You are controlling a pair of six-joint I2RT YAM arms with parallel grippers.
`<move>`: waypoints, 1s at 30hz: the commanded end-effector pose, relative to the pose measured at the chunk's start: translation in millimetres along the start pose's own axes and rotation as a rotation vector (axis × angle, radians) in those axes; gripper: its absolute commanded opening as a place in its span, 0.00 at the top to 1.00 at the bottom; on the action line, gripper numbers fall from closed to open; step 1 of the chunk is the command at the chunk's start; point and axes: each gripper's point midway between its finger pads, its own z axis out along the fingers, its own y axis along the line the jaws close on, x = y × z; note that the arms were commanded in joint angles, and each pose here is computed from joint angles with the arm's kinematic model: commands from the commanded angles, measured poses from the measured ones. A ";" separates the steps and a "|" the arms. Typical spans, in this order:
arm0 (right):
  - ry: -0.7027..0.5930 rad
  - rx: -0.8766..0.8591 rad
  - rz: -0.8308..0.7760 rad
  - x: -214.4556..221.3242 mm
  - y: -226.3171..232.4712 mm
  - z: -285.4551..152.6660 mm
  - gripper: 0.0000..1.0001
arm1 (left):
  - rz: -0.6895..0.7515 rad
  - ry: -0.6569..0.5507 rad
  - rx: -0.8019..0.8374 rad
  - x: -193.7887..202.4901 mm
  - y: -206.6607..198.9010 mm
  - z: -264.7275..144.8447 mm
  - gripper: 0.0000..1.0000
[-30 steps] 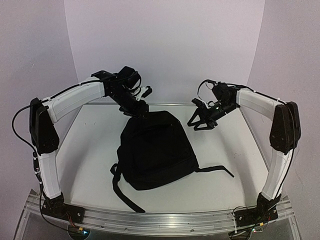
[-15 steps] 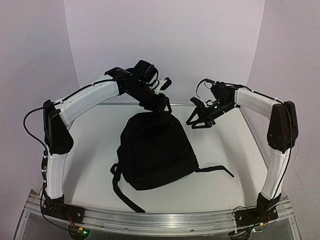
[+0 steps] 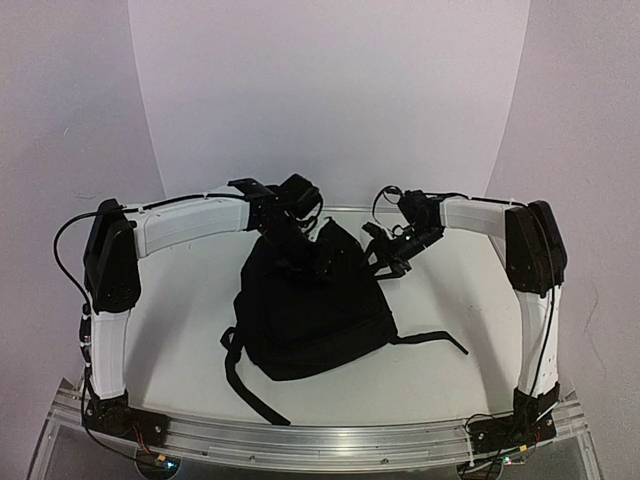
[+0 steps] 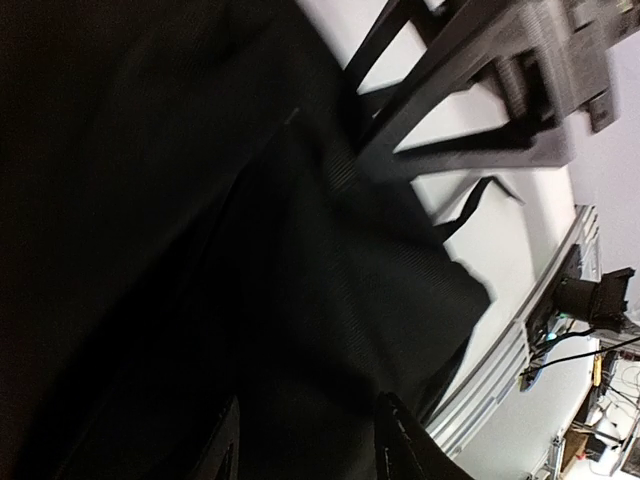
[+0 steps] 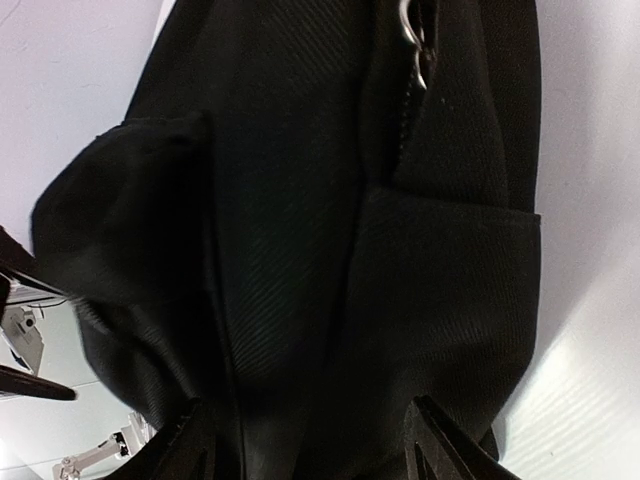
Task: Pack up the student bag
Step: Zip the student bag at the center of the board.
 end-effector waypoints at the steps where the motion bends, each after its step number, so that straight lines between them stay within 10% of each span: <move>1: -0.012 -0.064 -0.062 -14.7 26.3 15.0 0.40 | -0.074 -0.036 -0.035 10.3 4.5 -25.3 0.55; 11: 0.010 -0.212 -0.127 10.7 83.2 1.0 1.00 | -0.292 -0.053 -0.340 -9.3 115.4 -20.5 0.61; 21: -0.023 -0.244 -0.226 7.8 114.9 -14.3 1.00 | -0.081 -0.272 -0.205 -40.6 15.1 -86.6 0.45; 30: -0.039 -0.247 -0.276 0.4 118.0 -15.2 1.00 | -0.096 -0.278 -0.146 -48.7 -39.5 -62.7 0.44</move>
